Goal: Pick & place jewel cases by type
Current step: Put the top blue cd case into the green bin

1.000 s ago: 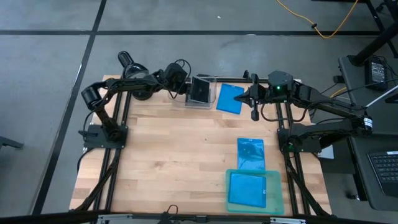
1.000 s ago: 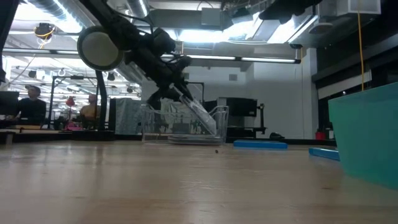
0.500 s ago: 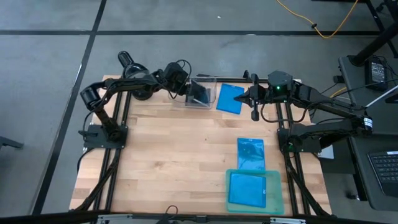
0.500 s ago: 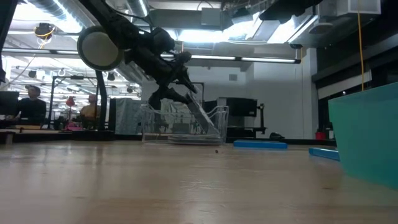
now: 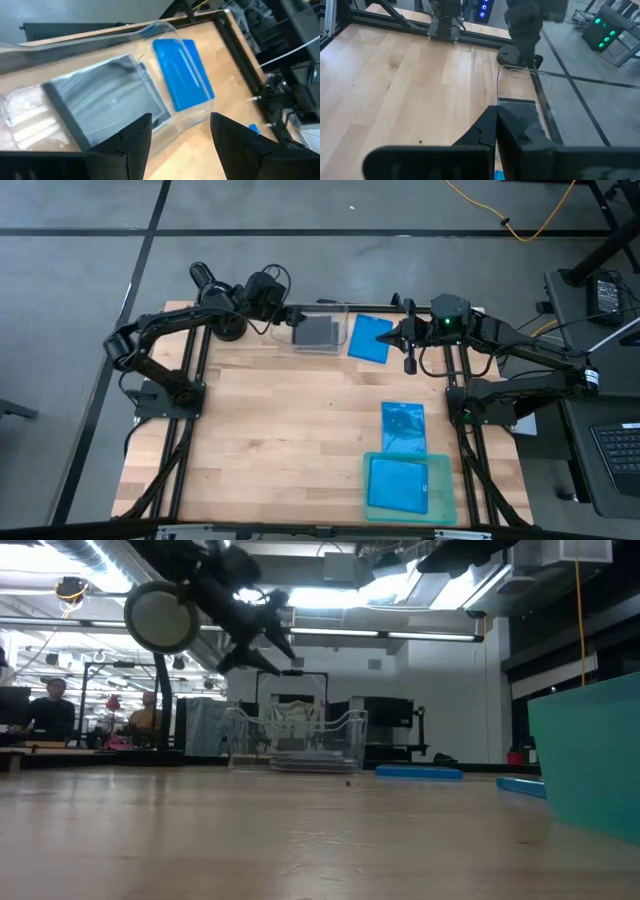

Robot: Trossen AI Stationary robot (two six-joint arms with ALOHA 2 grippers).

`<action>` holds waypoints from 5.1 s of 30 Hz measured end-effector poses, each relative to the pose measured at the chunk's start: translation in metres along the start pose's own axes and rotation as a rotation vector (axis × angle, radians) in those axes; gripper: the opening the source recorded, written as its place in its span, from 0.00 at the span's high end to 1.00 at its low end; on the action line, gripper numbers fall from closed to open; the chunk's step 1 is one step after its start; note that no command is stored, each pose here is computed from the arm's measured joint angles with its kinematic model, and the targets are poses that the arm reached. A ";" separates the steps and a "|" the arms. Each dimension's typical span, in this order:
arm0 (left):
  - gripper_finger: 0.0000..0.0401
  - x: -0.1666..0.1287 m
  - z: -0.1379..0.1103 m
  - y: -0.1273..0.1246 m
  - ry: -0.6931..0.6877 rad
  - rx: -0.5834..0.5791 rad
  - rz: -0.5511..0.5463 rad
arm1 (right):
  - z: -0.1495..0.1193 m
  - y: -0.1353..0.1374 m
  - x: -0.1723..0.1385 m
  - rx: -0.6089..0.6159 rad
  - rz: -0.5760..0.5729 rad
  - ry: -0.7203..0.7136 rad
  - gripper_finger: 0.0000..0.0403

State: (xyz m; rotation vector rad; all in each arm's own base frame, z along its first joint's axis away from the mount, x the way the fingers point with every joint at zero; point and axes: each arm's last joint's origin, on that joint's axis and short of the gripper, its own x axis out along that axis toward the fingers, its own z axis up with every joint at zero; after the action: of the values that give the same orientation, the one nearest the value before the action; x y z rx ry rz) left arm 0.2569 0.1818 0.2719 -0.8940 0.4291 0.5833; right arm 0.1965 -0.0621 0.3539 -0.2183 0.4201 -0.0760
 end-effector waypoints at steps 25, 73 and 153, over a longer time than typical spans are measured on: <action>0.52 -0.044 -0.058 -0.088 -0.164 0.217 -0.037 | -0.112 -0.062 0.135 0.312 -0.094 0.557 0.97; 0.52 -0.045 -0.068 -0.094 -0.099 0.416 -0.091 | -0.133 0.080 0.202 0.532 0.188 0.839 0.97; 0.52 0.025 -0.165 -0.072 0.454 0.361 0.275 | -0.113 0.108 0.136 0.420 0.022 0.632 0.97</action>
State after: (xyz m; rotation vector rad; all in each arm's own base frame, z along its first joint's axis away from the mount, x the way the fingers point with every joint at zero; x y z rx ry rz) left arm 0.3040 0.0184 0.2081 -0.6172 1.0463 0.5275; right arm 0.2769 0.0047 0.1748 0.2361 1.0204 -0.2111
